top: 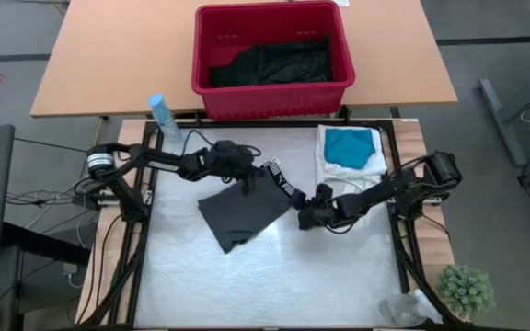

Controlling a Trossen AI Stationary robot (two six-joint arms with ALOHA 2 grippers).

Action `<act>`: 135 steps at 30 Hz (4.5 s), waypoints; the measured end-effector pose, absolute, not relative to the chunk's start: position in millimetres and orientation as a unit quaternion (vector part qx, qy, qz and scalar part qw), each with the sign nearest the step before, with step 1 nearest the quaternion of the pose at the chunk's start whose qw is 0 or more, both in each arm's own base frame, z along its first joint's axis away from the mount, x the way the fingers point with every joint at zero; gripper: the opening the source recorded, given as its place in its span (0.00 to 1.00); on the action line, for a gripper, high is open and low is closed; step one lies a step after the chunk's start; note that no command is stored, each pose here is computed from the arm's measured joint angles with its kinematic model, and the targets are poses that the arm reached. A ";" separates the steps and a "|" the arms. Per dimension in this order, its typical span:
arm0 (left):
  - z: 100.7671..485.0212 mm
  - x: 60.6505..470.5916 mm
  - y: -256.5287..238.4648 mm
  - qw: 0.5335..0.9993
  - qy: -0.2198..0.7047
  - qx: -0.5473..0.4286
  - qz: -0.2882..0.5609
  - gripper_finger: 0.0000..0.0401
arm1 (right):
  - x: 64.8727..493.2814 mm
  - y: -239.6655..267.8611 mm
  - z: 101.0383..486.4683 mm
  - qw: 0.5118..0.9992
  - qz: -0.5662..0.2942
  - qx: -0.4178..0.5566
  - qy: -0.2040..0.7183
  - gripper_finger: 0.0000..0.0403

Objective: Fold laundry
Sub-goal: Fold the gray boxers

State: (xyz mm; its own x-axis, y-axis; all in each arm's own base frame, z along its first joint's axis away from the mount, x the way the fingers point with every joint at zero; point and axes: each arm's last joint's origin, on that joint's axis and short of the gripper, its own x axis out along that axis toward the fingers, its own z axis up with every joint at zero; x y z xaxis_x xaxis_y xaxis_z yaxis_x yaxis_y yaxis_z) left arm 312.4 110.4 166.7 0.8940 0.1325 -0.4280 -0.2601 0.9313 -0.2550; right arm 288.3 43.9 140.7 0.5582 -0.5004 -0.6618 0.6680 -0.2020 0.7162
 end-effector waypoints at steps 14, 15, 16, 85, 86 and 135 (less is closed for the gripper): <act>149.5 360.2 138.2 0.945 0.278 -0.111 0.134 0.00 | 285.5 46.8 138.7 0.628 -0.469 0.614 0.088 0.61; 146.1 362.4 140.7 0.944 0.281 -0.113 0.131 0.00 | 285.6 47.6 138.9 0.628 -0.468 0.615 0.087 0.61; 142.7 363.7 142.7 0.943 0.285 -0.115 0.127 0.00 | 285.7 48.4 139.1 0.629 -0.466 0.616 0.087 0.61; 140.5 369.1 139.7 0.930 0.333 -0.108 0.111 0.00 | 305.7 15.7 99.8 0.592 -0.480 0.636 0.120 0.06; 151.5 370.0 140.5 0.931 0.329 -0.107 0.115 0.00 | 305.9 16.2 100.0 0.592 -0.478 0.637 0.120 0.06; 141.7 262.8 75.5 0.814 0.449 -0.177 0.323 0.00 | 313.3 24.6 104.8 0.596 -0.432 0.667 0.113 0.06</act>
State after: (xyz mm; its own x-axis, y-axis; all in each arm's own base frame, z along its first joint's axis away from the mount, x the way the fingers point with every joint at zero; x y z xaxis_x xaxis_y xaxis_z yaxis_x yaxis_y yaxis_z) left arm 262.8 75.5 141.7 0.3887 0.3660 -0.8456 -0.6846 0.7290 0.0008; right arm 313.3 24.6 104.8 0.6008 -0.3643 -0.7115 0.6657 -0.2646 0.6977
